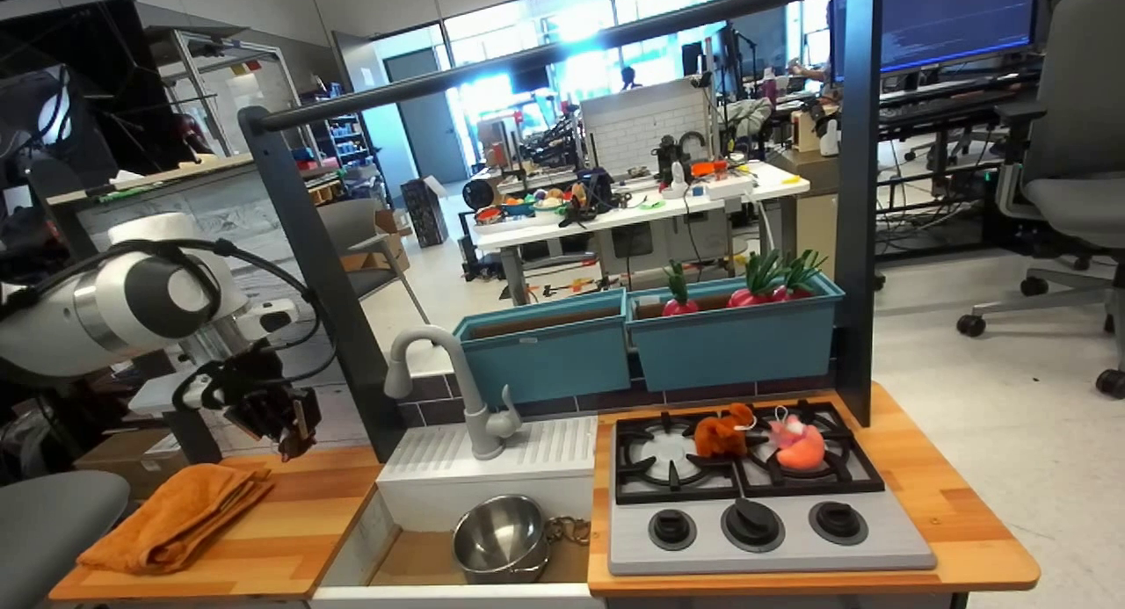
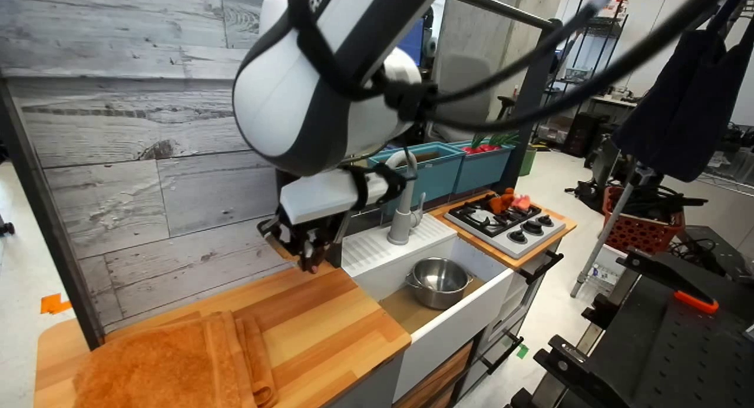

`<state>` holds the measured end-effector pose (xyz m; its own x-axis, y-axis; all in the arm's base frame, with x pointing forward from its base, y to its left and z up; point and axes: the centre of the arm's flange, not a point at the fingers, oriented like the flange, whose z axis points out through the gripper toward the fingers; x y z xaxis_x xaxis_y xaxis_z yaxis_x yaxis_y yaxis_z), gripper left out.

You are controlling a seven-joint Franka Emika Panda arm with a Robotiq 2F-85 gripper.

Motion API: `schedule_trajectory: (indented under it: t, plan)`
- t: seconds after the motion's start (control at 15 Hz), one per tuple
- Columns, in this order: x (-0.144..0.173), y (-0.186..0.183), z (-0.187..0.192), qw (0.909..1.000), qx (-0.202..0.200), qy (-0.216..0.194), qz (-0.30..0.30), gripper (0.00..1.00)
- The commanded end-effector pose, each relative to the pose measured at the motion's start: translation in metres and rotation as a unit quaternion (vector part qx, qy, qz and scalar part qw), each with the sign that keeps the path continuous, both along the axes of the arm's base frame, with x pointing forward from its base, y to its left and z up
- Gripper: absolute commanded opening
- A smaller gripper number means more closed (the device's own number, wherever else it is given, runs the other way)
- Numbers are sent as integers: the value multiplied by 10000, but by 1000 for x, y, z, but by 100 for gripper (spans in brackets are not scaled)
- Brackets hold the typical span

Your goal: Put the three plush toys inside the silver pot in the sink, wipe the left side of the counter with the orange towel

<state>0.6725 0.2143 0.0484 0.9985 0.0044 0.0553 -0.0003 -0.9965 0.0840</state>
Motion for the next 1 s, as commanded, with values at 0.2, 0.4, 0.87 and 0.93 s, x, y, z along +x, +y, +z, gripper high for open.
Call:
schedule_trajectory:
  t: [0.2,0.4,0.87,0.93]
  plan:
    - [-38,-125,64,9847,-74,1023,-1409,5]
    - [-15,-201,32,9689,-42,1111,-2212,5]
    - [4,-304,-41,9174,23,887,-3879,5]
    - [6,-303,-47,9165,87,822,-3915,5]
